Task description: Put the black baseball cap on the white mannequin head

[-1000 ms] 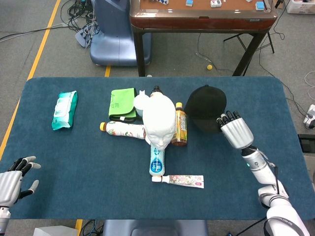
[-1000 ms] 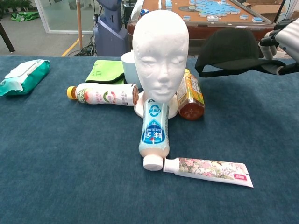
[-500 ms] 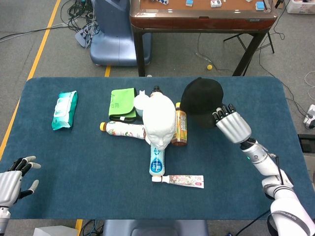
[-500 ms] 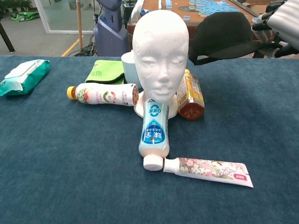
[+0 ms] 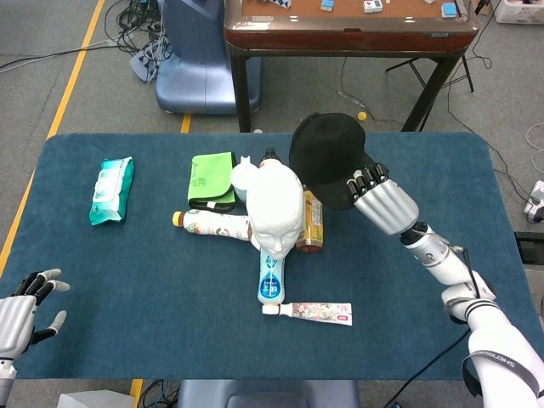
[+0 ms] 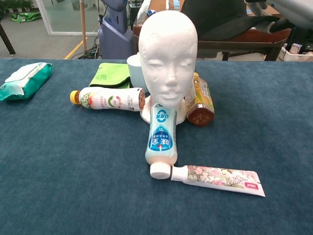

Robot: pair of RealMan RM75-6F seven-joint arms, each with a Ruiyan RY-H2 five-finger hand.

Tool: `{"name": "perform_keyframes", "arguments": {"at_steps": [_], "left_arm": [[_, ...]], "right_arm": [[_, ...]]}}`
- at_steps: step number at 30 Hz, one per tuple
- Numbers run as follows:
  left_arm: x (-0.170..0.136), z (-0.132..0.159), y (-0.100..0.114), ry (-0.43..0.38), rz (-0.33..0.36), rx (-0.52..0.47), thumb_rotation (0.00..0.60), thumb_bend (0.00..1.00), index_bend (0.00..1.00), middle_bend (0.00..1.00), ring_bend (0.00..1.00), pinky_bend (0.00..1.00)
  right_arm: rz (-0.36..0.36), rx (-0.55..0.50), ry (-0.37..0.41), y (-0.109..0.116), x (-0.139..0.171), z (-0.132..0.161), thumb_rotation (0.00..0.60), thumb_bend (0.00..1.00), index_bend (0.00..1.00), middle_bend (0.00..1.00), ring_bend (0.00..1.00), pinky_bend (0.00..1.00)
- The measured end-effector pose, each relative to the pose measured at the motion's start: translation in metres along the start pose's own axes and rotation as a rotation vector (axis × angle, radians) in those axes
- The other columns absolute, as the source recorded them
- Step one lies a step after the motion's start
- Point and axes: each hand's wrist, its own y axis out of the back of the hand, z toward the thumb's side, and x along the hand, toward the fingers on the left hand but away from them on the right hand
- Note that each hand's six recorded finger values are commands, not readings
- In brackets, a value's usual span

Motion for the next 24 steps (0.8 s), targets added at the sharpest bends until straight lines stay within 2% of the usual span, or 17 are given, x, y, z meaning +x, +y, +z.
{"name": "perform_keyframes", "arguments": {"at_steps": [11, 24], "left_arm": [[0.000, 0.000, -0.001, 0.000, -0.004, 0.002, 0.600, 0.30, 0.37, 0.21, 0.15, 0.38], [0.000, 0.000, -0.001, -0.001, -0.004, 0.001, 0.600, 0.30, 0.37, 0.21, 0.15, 0.38]], "right_arm": [[-0.028, 0.050, -0.011, 0.008, -0.012, -0.016, 0.600, 0.62, 0.72, 0.63, 0.47, 0.58], [-0.124, 0.043, -0.014, 0.032, -0.041, -0.014, 0.600, 0.62, 0.72, 0.63, 0.47, 0.58]]}}
